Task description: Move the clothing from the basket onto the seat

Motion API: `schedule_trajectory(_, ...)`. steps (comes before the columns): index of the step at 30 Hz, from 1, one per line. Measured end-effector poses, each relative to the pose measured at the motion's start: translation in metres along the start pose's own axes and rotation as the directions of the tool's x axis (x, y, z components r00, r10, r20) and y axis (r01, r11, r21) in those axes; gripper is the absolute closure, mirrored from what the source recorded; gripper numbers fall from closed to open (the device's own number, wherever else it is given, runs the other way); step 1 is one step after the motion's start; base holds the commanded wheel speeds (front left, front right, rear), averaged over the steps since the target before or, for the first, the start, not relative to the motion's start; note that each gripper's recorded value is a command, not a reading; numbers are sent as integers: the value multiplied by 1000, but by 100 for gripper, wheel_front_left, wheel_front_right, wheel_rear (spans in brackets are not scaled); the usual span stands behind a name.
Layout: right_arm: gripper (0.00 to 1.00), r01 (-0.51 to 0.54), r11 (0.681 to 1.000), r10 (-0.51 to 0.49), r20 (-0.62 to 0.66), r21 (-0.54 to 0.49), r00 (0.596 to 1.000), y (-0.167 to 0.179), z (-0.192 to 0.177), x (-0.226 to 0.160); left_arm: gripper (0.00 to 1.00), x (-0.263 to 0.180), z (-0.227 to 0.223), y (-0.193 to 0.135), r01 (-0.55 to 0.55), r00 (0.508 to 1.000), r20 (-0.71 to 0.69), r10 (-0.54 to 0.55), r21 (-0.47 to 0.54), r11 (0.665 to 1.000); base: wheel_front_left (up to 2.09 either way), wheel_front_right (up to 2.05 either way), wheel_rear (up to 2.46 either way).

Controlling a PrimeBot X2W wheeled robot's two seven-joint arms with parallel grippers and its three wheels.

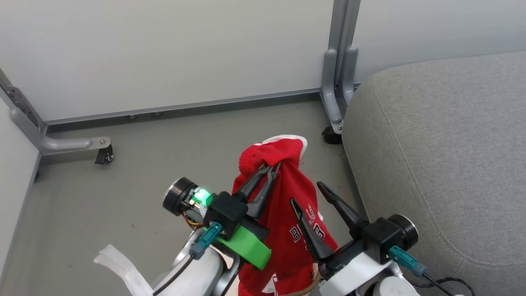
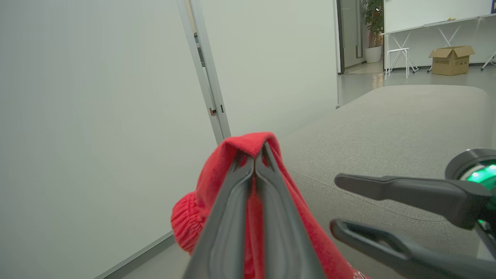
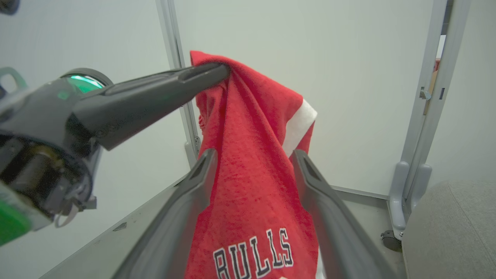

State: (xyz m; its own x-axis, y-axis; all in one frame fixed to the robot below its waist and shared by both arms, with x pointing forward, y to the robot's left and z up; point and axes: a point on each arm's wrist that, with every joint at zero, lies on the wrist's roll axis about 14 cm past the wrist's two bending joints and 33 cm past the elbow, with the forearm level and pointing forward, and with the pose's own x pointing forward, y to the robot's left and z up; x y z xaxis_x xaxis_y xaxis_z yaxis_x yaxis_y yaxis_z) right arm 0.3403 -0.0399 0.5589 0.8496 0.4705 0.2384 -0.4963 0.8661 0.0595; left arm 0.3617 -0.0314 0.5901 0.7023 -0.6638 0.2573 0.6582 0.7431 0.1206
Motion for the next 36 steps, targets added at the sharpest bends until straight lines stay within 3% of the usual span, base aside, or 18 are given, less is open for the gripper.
schedule_trajectory(7, 0, -27, 999, 26, -71, -18, 997, 2, -21, 1, 100, 7, 16, -30, 82, 995, 49, -81, -22, 996, 0, 0, 0)
schedule_trajectory(14, 0, 3, 1000, -4, -144, -10, 990, -6, -43, -7, 100, 7, 27, -36, 103, 992, 74, -102, -16, 995, 0, 0, 0)
schedule_trajectory(15, 47, 4, 1000, -5, -145, -9, 989, -6, -44, -7, 100, 7, 29, -37, 106, 992, 76, -104, -15, 994, 0, 0, 0)
schedule_trajectory(16, 77, 3, 1000, -4, -146, -8, 989, -5, -44, -7, 100, 7, 30, -37, 107, 991, 76, -106, -14, 994, 0, 0, 0)
schedule_trajectory(17, 100, 0, 1000, -1, -149, -7, 989, -4, -45, -8, 100, 8, 30, -37, 108, 991, 77, -106, -14, 994, 0, 0, 0)
schedule_trajectory(35, 100, -4, 1000, 5, -169, 5, 986, -4, -50, -13, 100, 4, 13, -30, 86, 996, 5, -85, -18, 996, 0, 0, 0)
schedule_trajectory(36, 100, -4, 1000, 5, -169, 5, 986, -4, -51, -13, 91, 4, 12, -29, 82, 997, 2, -82, -24, 996, 0, 0, 0)
